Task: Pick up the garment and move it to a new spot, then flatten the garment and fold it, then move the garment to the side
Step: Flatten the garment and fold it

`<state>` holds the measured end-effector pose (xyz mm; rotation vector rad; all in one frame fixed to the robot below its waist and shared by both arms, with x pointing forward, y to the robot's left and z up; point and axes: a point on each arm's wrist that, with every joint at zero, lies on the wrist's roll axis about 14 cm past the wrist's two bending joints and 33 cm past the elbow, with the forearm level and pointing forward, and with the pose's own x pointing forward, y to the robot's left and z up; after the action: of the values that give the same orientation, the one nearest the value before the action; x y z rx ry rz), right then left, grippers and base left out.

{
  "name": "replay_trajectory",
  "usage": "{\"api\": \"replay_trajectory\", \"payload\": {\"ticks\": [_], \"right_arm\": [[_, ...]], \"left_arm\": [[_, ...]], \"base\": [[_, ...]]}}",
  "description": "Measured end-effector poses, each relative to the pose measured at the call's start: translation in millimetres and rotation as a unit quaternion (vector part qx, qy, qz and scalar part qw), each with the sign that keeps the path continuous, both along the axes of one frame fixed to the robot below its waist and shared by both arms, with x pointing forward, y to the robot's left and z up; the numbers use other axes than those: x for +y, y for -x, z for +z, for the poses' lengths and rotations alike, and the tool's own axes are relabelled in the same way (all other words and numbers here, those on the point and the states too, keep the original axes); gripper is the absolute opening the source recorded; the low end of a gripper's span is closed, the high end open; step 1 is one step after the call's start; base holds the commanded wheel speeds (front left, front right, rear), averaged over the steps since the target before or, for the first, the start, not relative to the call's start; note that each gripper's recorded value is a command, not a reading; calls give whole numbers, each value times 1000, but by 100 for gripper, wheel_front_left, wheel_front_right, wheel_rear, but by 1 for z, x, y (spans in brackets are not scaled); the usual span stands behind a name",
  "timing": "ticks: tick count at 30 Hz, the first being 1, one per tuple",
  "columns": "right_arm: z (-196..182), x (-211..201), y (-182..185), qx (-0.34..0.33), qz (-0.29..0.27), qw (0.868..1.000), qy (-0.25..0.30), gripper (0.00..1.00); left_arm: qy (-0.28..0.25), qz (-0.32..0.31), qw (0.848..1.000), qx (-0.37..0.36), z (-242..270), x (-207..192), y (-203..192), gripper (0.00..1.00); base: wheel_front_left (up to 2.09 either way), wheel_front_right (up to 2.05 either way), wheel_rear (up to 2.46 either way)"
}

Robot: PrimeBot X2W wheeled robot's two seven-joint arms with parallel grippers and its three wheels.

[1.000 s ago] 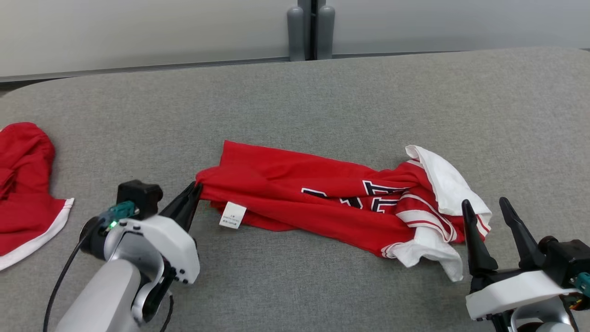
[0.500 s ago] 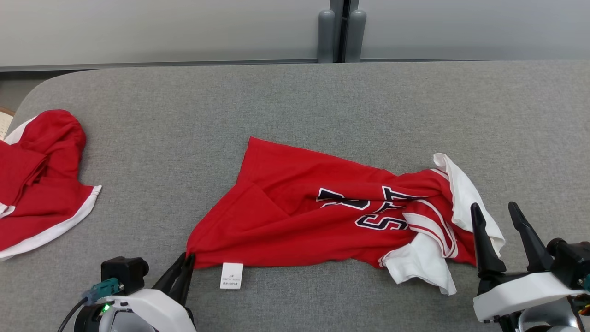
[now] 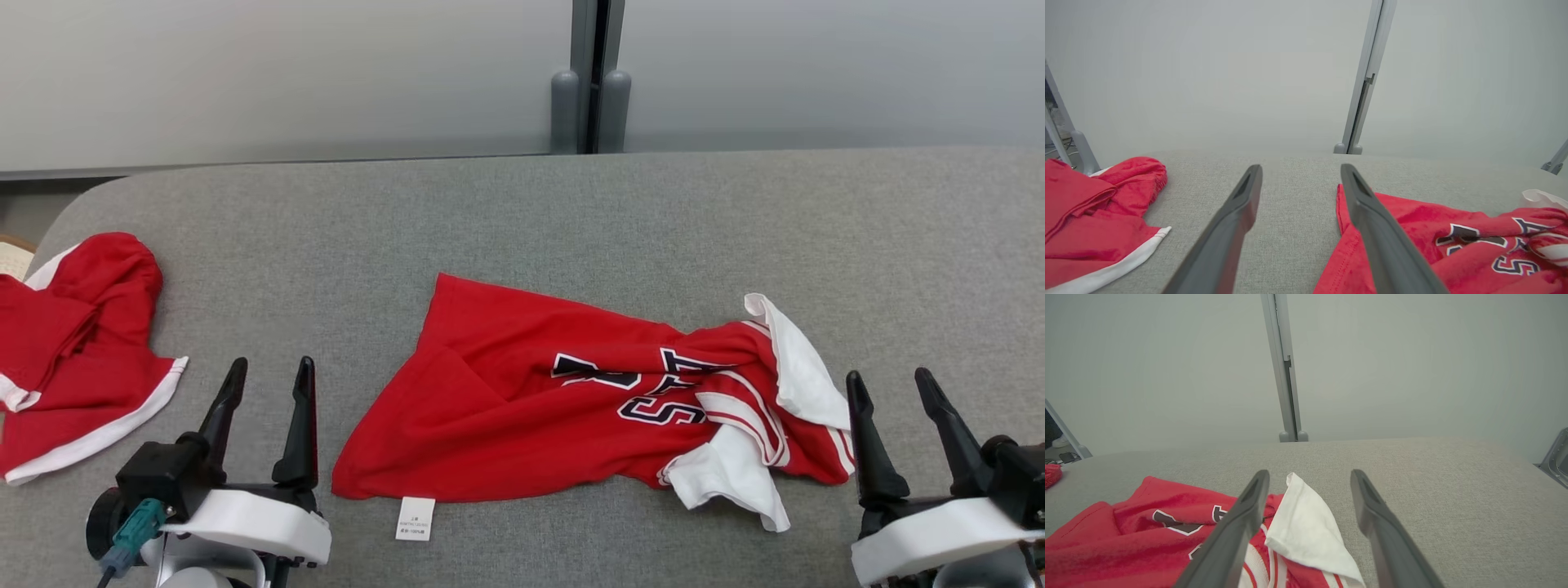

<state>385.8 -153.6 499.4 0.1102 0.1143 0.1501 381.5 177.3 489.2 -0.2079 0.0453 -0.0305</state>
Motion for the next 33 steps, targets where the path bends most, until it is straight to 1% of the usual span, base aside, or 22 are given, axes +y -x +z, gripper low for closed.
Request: {"api": "replay_trajectory", "payload": {"ticks": [5, 12, 25, 29, 33], "right_arm": [[4, -1, 19, 1, 1, 1000, 5, 100], [5, 1, 45, 7, 2, 1000, 2, 100], [8, 6, 44, 4, 11, 1000, 1, 100], [7, 10, 43, 7, 17, 1000, -3, 100], [0, 15, 42, 18, 24, 1000, -9, 100]], "left_arm": [[-28, 9, 999, -43, 22, 7, 7, 100], [-39, -8, 999, -35, 15, 0, 30, 100], [-42, -10, 999, -27, 13, 2, 35, 100], [-36, -25, 999, -3, 1, -4, 36, 100], [-13, -53, 996, 71, -35, -19, 41, 100]], "base": [[0, 0, 0], [0, 0, 0], [0, 0, 0], [0, 0, 0], [0, 0, 0]]}}
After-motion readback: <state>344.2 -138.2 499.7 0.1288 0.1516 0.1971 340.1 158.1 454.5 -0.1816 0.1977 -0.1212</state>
